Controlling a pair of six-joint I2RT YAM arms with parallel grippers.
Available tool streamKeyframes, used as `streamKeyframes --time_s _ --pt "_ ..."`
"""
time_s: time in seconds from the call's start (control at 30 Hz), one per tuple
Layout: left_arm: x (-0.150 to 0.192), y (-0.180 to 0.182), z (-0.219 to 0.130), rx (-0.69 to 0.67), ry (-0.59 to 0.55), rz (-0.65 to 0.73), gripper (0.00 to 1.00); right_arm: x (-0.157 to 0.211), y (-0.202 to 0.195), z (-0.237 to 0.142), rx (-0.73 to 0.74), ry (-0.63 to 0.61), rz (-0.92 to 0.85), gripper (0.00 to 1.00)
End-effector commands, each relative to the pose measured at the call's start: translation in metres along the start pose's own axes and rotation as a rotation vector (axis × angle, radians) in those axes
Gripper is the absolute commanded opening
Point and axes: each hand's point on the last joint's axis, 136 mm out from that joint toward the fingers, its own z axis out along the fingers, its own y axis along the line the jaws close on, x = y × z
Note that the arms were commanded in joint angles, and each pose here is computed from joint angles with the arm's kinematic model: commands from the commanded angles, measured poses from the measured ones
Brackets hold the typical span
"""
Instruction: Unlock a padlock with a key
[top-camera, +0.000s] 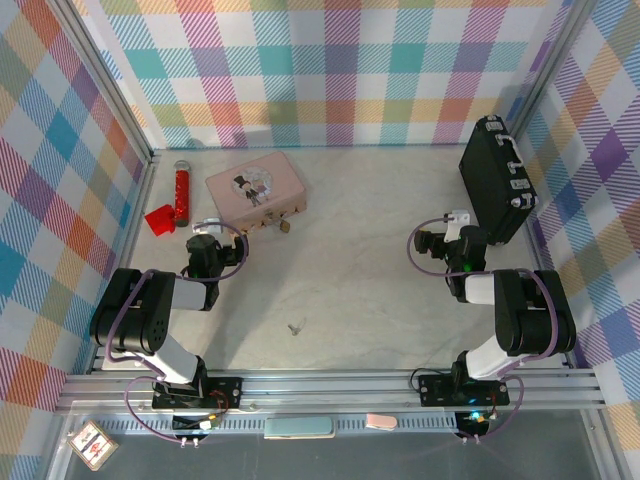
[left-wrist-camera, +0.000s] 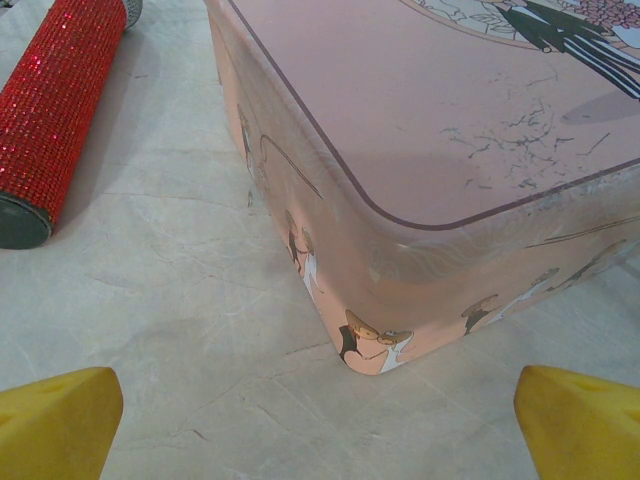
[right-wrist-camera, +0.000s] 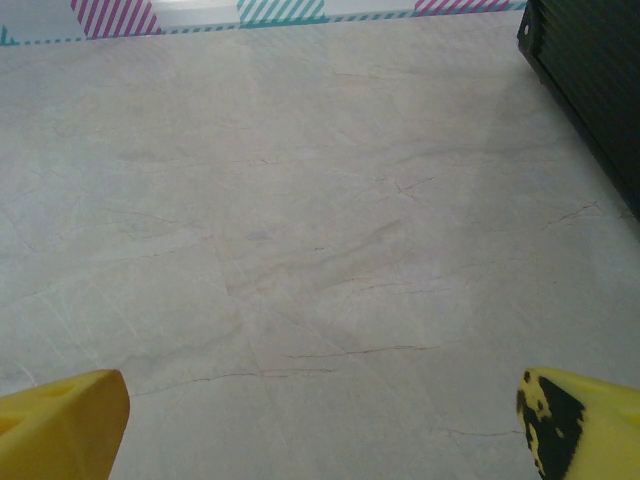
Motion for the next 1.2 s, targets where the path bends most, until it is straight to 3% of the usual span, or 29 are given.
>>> streamKeyframes --time_s 0.0,0.13,0.27,0.37,0.5,0.6,0.67,0.7,0.77,0.9,1.0,1.17 --pt "-0.029 -0.001 -0.013 -0.002 -0.062 0.011 1.00 -0.013 0.010 -0.008 -0.043 -0.052 -0.016 0.99" --pt "-0.052 -0.002 -0.042 -0.036 -0.143 0.027 1.00 -0.025 0.015 -0.024 -0.053 -0.052 -0.018 0.99" --pt "-0.084 -0.001 -0.074 -0.035 -0.188 -0.071 1.00 -0.040 0.028 -0.046 -0.085 -0.049 -0.010 0.99" --pt "-0.108 0.004 -0.099 -0.045 -0.190 -0.181 1.00 -0.066 0.041 -0.071 -0.137 -0.079 0.054 0.99" --pt "-0.125 0.029 -0.138 -0.164 -0.140 -0.418 1.00 -0.107 0.045 -0.114 -0.143 -0.115 0.266 0.99" --pt "-0.108 0.047 -0.163 -0.283 -0.045 -0.546 1.00 -0.110 0.026 -0.140 -0.017 -0.073 0.495 0.99" --pt "-0.087 0.063 -0.178 -0.389 0.013 -0.603 1.00 -0.088 0.008 -0.154 0.121 -0.009 0.677 0.99" --pt "-0.079 0.063 -0.180 -0.390 0.040 -0.598 1.00 -0.087 0.014 -0.156 0.086 0.005 0.652 0.99" --pt "-0.066 0.044 -0.175 -0.270 0.104 -0.545 1.00 -0.088 0.039 -0.158 -0.055 0.044 0.582 0.99" --pt "-0.032 -0.012 -0.163 0.056 0.223 -0.524 1.00 -0.069 0.066 -0.161 -0.144 0.197 0.583 0.99" --pt "-0.009 -0.033 -0.161 0.161 0.293 -0.529 1.00 -0.051 0.093 -0.162 -0.174 0.284 0.515 0.99" --pt "0.009 -0.049 -0.163 0.219 0.341 -0.444 1.00 -0.021 0.154 -0.162 -0.252 0.431 0.423 0.99"
